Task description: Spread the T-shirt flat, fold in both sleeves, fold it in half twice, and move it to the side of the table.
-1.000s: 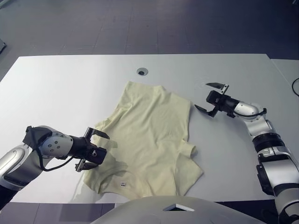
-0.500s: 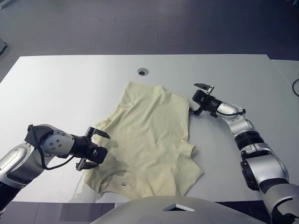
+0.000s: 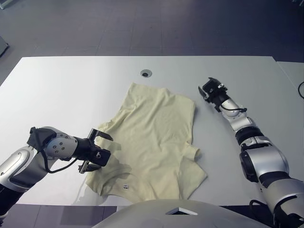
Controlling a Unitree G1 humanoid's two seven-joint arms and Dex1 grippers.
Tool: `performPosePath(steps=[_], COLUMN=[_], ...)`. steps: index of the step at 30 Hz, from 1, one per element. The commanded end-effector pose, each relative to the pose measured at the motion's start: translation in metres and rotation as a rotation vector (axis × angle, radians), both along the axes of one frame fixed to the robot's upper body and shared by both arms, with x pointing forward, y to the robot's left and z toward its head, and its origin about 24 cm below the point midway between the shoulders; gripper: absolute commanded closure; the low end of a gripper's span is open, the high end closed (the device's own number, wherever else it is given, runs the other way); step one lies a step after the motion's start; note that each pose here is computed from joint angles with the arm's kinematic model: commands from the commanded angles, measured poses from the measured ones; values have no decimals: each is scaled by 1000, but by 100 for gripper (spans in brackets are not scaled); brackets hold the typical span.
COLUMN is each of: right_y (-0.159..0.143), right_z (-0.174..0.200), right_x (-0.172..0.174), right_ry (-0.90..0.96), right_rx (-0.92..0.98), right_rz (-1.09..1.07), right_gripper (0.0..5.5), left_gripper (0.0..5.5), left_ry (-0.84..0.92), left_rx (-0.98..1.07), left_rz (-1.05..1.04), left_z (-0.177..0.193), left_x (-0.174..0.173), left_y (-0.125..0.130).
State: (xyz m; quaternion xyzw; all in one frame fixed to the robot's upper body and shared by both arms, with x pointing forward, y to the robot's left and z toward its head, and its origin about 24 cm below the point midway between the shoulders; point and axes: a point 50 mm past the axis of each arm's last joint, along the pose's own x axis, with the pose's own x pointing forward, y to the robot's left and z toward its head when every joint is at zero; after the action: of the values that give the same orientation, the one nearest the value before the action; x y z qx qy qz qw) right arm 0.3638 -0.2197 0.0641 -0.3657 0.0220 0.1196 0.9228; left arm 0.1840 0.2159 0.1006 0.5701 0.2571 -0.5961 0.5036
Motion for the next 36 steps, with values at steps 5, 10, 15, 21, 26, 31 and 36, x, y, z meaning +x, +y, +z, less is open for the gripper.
performPosePath(steps=[5, 10, 15, 21, 26, 31, 36], right_y=[7, 21, 26, 21, -2, -8, 12], right_z=[0, 3, -10, -25, -28, -3, 18], right_x=[-5, -13, -24, -27, -20, -1, 9], right_ry=[44, 65, 134, 210, 253, 163, 81], right_rx=[29, 65, 46, 3, -85, -84, -11], right_rz=[125, 250, 285, 234, 64, -7, 95], right_gripper=[126, 49, 12, 12, 12, 12, 12], left_gripper=[10, 10, 10, 10, 10, 10, 10], left_ry=[127, 128, 127, 121, 113, 97, -10], left_rx=[-36, -35, -31, -27, -41, -231, -510], left_rz=[49, 54, 51, 43, 38, 127, 314], left_z=[-36, -36, -36, -35, -34, -25, -7], left_x=[-20, -21, -22, -20, -18, -11, 11], left_y=[-6, -6, -5, -6, -8, -32, -63])
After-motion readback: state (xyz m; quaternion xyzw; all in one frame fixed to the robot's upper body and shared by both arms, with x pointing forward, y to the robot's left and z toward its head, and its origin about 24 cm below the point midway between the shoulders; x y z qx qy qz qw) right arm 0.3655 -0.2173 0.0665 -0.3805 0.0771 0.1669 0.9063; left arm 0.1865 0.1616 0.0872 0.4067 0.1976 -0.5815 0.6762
